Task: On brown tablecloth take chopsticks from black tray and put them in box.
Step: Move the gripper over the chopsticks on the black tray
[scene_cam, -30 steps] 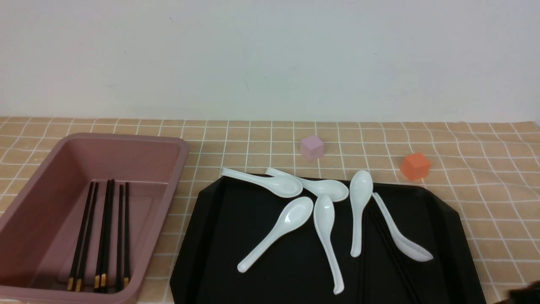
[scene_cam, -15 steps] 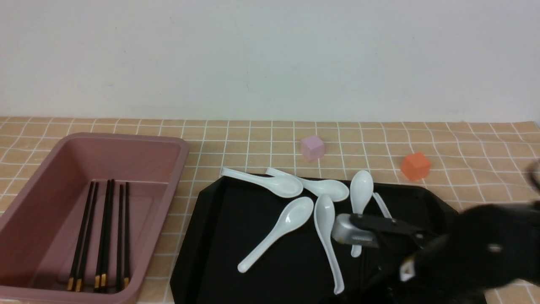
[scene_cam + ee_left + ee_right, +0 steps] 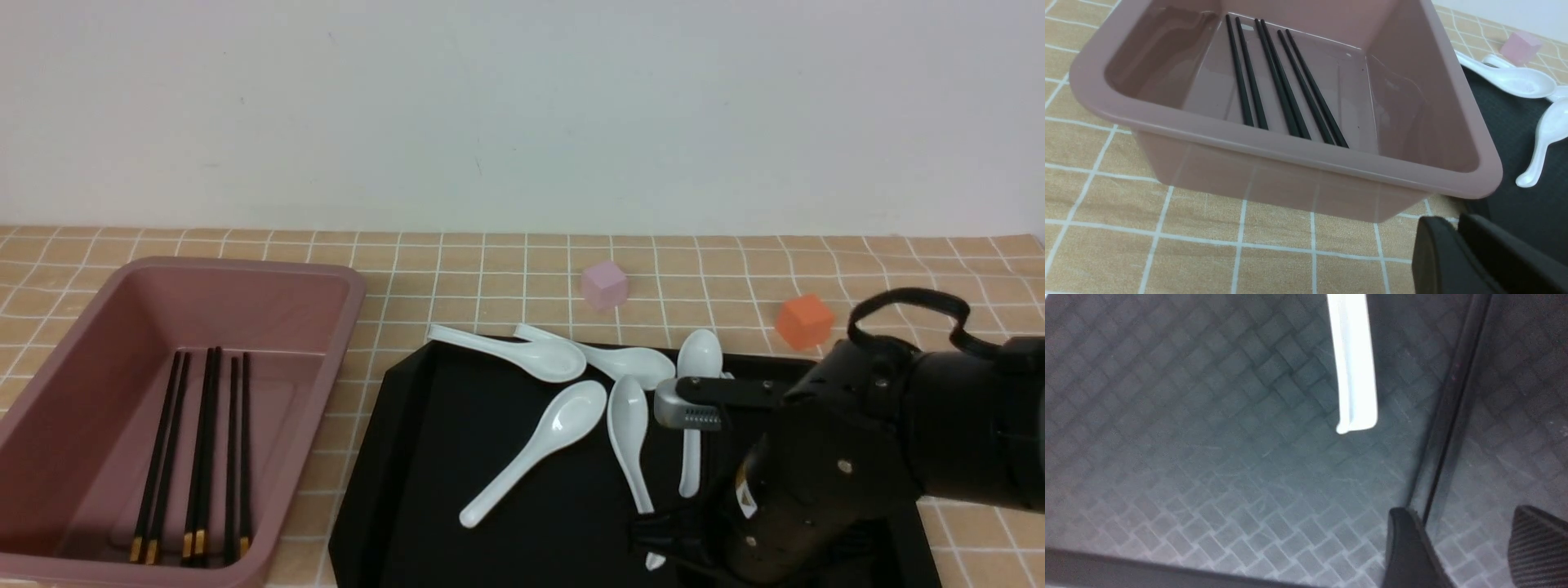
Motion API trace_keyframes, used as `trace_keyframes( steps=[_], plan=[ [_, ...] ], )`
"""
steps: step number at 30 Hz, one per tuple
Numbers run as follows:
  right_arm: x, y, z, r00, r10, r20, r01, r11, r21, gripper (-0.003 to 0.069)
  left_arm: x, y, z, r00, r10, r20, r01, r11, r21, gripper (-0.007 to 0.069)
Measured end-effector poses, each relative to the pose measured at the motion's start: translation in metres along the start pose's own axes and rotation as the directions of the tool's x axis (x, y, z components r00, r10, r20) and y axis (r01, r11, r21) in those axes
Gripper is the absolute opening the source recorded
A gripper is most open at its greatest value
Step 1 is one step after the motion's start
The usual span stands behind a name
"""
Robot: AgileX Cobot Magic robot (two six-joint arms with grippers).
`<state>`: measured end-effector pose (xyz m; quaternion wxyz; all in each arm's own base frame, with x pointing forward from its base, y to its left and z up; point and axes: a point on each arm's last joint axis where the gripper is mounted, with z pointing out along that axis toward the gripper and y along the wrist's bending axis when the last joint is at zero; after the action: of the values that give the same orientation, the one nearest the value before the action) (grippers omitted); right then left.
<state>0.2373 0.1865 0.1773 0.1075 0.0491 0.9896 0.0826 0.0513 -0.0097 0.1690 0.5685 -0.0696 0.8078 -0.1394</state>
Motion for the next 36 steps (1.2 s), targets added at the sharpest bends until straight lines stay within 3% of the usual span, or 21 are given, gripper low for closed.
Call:
trace_keyframes(
  steps=[13, 16, 22, 26, 31, 36],
  plan=[
    [0.0, 0.001, 0.033, 0.998, 0.011, -0.059, -0.008, 0.998, 0.056, 0.034, 0.0, 0.0, 0.0, 1.0, 0.0, 0.0, 0.0, 1.0, 0.0, 0.0092],
    [0.001, 0.0, 0.032, 0.998, 0.009, -0.062, -0.005, 0.998, 0.061, 0.0303, 0.0, 0.0, 0.0, 1.0, 0.0, 0.0, 0.0, 1.0, 0.0, 0.0094],
    [0.001, 0.0, 0.033, 0.998, 0.0, -0.066, 0.004, 0.998, 0.064, 0.0128, 0.0, 0.0, 0.0, 1.0, 0.0, 0.0, 0.0, 1.0, 0.0, 0.0104],
    [0.001, 0.0, 0.03, 0.997, -0.016, -0.071, 0.021, 0.998, 0.067, 0.0126, 0.0, 0.0, 0.0, 1.0, 0.0, 0.0, 0.0, 1.0, 0.0, 0.0111],
    [-0.001, 0.0, 0.009, 0.995, -0.033, -0.092, 0.041, 0.995, 0.088, 0.0126, 0.0, 0.0, 0.0, 1.0, 0.0, 0.0, 0.0, 1.0, 0.0, 0.0114],
    [-0.007, 0.006, -0.045, 0.995, -0.081, -0.053, 0.084, 0.996, 0.044, 0.0126, 0.0, 0.0, 0.0, 1.0, -0.001, 0.0, 0.001, 1.0, 0.0, 0.0119]
  ],
)
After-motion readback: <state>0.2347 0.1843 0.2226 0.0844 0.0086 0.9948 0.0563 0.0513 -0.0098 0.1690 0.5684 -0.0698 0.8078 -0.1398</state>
